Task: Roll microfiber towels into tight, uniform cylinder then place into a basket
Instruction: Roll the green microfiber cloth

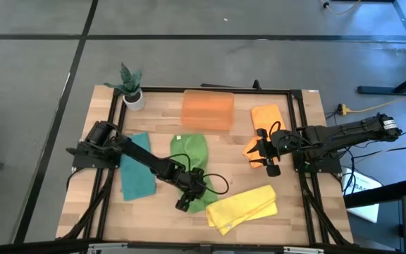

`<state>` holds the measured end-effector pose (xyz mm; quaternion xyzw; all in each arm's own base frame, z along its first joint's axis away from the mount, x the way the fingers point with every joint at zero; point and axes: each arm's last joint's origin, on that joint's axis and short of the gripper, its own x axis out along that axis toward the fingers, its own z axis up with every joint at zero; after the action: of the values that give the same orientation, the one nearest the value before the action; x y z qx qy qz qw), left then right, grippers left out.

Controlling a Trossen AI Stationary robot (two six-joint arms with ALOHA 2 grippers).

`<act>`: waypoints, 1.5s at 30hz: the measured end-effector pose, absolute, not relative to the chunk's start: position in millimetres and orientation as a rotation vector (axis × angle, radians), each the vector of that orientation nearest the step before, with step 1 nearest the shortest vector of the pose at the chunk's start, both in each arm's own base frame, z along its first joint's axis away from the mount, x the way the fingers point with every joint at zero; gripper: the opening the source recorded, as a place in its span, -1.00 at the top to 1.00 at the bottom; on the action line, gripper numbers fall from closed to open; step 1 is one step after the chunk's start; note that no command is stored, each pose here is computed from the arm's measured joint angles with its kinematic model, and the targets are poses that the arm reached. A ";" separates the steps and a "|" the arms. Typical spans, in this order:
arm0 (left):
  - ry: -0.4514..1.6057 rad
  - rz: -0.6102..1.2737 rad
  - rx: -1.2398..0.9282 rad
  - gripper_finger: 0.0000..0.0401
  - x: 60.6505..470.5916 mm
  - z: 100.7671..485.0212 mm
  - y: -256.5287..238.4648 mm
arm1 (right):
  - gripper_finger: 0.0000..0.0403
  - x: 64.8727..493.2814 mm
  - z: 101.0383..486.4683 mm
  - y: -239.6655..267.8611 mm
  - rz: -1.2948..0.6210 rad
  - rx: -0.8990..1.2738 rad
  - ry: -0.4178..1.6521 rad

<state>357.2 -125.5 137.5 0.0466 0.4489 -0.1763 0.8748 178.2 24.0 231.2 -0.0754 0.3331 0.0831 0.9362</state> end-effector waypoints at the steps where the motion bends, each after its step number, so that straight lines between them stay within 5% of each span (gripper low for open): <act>1: 0.937 -0.372 0.097 0.71 357.1 136.8 -126.4 | 0.18 178.2 231.2 24.0 0.170 -0.154 0.681; 9: 0.933 -0.348 0.128 0.98 355.8 137.8 -128.8 | 0.18 178.3 231.3 24.0 0.170 -0.154 0.680; 45: 1.016 -0.393 0.113 1.00 326.1 145.3 -171.5 | 0.18 178.2 231.2 24.0 0.170 -0.154 0.681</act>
<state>326.1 -171.5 145.3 0.0538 0.4828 -0.1867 0.8539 178.2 24.0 231.2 -0.0752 0.3331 0.0832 0.9362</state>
